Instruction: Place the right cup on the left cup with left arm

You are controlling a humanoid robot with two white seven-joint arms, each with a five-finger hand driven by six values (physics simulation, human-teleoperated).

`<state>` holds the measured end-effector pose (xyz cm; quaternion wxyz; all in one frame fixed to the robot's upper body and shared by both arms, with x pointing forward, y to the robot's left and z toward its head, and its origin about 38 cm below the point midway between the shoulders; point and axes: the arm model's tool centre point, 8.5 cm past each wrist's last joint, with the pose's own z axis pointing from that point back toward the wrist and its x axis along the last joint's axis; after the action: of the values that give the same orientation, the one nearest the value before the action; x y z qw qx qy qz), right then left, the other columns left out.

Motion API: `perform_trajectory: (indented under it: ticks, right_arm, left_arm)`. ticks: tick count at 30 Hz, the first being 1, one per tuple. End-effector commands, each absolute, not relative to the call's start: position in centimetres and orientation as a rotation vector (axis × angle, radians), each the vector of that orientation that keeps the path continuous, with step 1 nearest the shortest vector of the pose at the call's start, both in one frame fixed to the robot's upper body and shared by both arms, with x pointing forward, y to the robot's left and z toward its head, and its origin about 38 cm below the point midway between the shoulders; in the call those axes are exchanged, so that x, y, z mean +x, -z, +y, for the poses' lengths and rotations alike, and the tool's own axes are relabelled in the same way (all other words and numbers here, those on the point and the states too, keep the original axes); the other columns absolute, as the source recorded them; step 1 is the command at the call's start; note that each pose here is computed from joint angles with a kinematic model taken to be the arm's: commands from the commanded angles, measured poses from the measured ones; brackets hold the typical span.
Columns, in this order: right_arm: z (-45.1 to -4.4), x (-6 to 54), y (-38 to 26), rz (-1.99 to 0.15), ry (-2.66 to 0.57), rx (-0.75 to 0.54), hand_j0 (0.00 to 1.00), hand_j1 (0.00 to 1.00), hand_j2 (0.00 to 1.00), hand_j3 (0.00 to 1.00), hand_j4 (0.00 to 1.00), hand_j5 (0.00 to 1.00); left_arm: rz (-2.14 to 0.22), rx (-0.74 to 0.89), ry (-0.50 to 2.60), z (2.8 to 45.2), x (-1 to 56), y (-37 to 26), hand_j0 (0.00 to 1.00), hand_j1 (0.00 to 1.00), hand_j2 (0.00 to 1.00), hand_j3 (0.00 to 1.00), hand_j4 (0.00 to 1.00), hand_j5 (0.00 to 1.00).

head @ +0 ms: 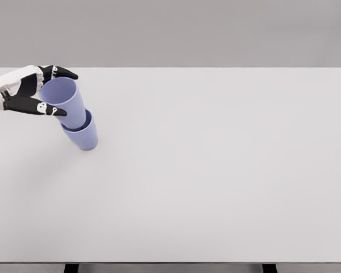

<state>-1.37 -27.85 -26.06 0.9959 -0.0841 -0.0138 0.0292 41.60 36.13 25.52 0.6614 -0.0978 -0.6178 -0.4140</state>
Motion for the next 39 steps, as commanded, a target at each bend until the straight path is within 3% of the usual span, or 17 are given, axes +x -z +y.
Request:
perform_trajectory:
  ticks: [1,17,18,19,22,33,35,39]
  right_arm:
    - [-27.9,-1.4,26.1,-0.028,-0.058,-0.168,1.00,1.00,1.00,1.00,1.00,1.00]
    - [-27.9,-1.4,26.1,-0.028,-0.058,-0.168,1.00,1.00,1.00,1.00,1.00,1.00]
    - [-27.9,-1.5,26.1,-0.026,-0.058,-0.168,1.00,1.00,1.00,1.00,1.00,1.00]
    - [-27.9,-1.4,26.1,-0.028,-0.058,-0.168,1.00,1.00,1.00,1.00,1.00,1.00]
    - [-27.9,-1.4,26.1,-0.028,-0.058,-0.168,1.00,1.00,1.00,1.00,1.00,1.00]
    - [-27.9,-1.4,26.1,-0.028,-0.058,-0.168,1.00,1.00,1.00,1.00,1.00,1.00]
    - [-27.9,-1.4,26.1,-0.028,-0.058,-0.168,1.00,1.00,1.00,1.00,1.00,1.00]
    - [-27.9,-1.4,26.1,-0.028,-0.058,-0.168,1.00,1.00,1.00,1.00,1.00,1.00]
  left_arm:
    - [-1.394,-0.224,0.927,36.3,41.7,-25.3,0.73,0.73,0.73,0.73,0.73,0.73]
    - [-1.377,-0.238,0.911,36.0,42.0,-24.1,0.73,0.73,0.73,0.73,0.73,0.73]
    - [-1.377,-0.237,0.912,36.1,42.0,-24.1,0.75,0.75,0.75,0.75,0.75,0.75]
    - [-1.375,-0.235,0.916,36.0,42.0,-24.0,0.84,0.84,0.84,0.84,0.84,0.84]
    - [-1.375,-0.236,0.917,36.0,42.0,-24.0,0.90,0.90,0.90,0.90,0.90,0.90]
    - [-1.386,-0.233,0.931,35.9,41.8,-24.5,0.90,0.90,0.90,0.90,0.90,0.90]
    - [-1.398,-0.232,0.943,35.6,41.7,-25.0,0.99,0.99,0.99,0.99,0.99,0.99]
    - [-1.441,-0.242,0.979,34.6,41.4,-26.7,1.00,1.00,1.00,1.00,1.00,1.00]
